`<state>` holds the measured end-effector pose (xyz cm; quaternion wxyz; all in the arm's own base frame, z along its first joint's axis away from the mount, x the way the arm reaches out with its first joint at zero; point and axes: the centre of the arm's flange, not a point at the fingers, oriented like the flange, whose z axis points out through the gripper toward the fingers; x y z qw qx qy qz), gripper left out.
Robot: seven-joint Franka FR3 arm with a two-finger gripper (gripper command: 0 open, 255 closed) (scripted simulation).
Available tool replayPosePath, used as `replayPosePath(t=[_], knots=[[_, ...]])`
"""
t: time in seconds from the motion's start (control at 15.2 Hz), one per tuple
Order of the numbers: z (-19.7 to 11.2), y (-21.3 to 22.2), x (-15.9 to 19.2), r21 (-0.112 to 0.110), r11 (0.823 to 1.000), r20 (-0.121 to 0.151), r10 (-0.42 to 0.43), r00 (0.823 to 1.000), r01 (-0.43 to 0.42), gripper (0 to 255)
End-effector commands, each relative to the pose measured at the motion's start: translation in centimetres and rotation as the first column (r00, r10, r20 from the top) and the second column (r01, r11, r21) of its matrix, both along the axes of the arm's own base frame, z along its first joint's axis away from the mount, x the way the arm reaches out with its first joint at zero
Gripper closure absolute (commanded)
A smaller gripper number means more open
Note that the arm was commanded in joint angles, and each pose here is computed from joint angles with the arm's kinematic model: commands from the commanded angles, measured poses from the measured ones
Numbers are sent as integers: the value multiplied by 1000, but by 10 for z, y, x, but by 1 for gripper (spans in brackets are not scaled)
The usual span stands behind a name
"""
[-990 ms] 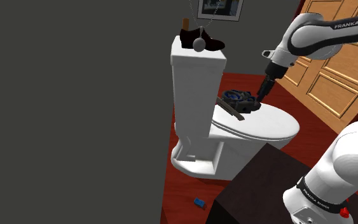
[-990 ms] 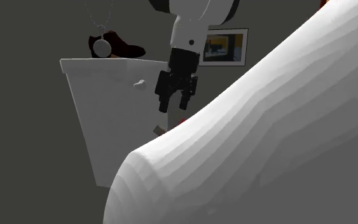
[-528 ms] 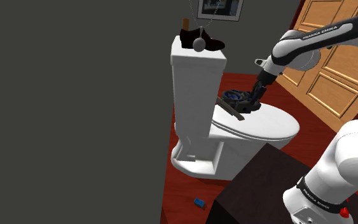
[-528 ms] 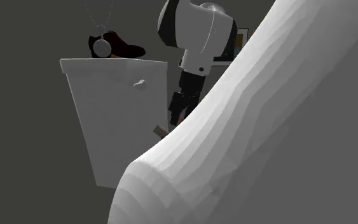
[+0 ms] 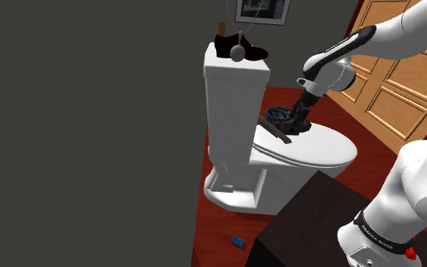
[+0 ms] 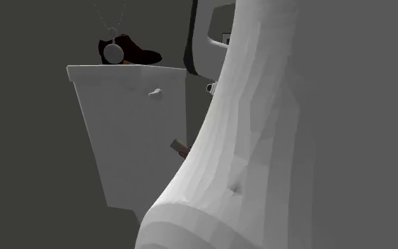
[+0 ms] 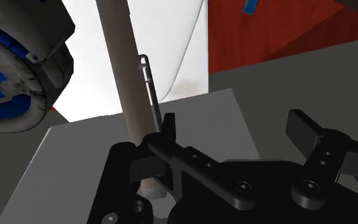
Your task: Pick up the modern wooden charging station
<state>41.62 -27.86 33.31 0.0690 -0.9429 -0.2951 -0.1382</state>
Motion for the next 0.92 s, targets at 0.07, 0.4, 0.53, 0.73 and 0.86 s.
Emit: replayPosePath(t=[0.07, 0.4, 0.53, 0.73, 0.86], knots=[[-23, -21, 24, -3, 999, 37, 52, 998, -52, 0], [-59, -57, 66, -8, 991, 87, 130, 988, -130, 0], [-72, -69, 83, -11, 987, 106, 160, 981, -160, 0], [-88, -69, 83, -11, 987, 106, 160, 981, -160, 0], [-98, -69, 83, -11, 987, 106, 160, 981, -160, 0]])
